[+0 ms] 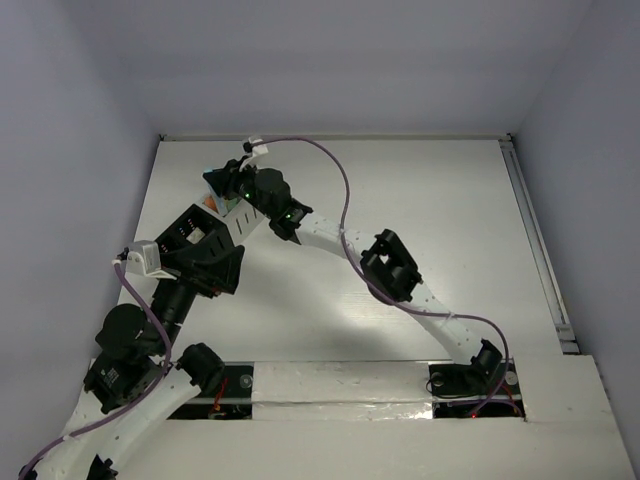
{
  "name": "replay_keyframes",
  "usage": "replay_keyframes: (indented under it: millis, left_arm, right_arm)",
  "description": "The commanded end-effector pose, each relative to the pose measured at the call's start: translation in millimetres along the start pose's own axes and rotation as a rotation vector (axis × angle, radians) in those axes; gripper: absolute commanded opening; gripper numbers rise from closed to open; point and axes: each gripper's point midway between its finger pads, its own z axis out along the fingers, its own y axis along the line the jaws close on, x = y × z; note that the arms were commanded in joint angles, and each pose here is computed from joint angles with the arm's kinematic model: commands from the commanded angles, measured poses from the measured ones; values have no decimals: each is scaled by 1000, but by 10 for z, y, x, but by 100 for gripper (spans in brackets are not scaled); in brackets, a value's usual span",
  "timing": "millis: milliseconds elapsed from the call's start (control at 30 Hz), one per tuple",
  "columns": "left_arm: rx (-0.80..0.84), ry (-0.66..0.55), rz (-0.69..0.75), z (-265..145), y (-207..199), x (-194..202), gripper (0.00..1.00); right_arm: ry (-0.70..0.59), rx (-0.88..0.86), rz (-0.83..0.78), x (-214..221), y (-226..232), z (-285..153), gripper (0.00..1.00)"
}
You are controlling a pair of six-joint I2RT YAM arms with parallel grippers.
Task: Sort the stationery into containers
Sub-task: Place the pen in the storage box.
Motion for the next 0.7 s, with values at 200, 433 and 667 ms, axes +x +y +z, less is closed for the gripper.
replay_keyframes:
  millis: [200,433,667]
  left_arm:
    - [-14,-22,17,41,11,-61,99]
    - [-29,-19,20,56,37,-48,99]
    - [-44,-26,18,53,69,-55,99]
  right_arm:
    - [-62,-31,-55,-107,76,35,0]
    - [-64,-46,-83,-130,162,-2,0]
    - [-69,-91,-102,-245,396,-237,30]
